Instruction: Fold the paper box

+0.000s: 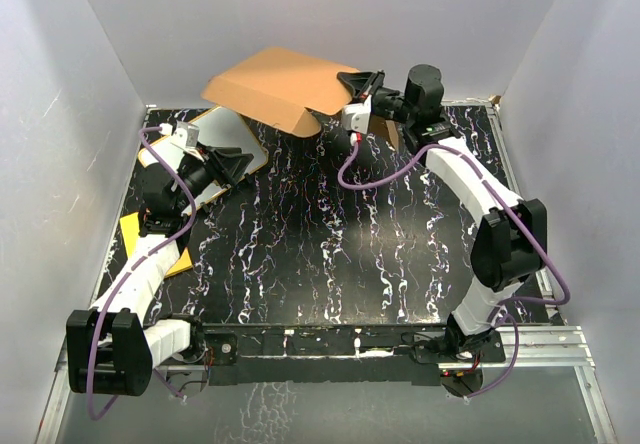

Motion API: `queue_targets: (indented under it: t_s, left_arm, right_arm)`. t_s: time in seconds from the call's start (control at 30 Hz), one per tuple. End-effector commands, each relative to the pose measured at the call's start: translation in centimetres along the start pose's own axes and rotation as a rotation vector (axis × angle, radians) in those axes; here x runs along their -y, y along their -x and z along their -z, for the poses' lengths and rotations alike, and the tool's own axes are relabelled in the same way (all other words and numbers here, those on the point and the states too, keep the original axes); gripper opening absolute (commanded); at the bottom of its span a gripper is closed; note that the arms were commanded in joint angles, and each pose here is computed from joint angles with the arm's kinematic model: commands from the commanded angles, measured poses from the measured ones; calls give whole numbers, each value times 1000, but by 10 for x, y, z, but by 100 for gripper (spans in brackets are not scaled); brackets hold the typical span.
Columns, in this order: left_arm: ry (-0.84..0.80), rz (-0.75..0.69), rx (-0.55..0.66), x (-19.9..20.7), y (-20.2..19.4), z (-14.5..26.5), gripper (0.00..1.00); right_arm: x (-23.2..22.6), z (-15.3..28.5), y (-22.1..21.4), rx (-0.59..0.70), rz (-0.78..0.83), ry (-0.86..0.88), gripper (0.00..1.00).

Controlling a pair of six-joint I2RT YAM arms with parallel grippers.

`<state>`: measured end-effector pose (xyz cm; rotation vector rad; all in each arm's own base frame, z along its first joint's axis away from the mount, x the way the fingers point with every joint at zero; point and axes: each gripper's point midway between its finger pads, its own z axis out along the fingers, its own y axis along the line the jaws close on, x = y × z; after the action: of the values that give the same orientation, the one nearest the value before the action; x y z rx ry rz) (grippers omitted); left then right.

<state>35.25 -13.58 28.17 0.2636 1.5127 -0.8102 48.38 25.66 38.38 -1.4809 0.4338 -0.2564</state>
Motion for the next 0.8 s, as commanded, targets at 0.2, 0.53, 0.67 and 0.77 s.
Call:
queue_targets:
  t_s: [0.2,0.53,0.67,0.77]
  left_arm:
    - [-52,-30,55,18,20,6,42]
    - [-63,-12,64,27,26,12,42]
    - [-62,86,14,27,9,13,37]
    - [-7,183,-97,15,-21,15,27]
  right_arm:
    - [8,24,56,97,-8,124,8]
    - [94,44,45,-66,-151,-69,8]
    - [105,52,32,-155,-344,-98,8]
    - [107,63,21,-220,-479,-115,8]
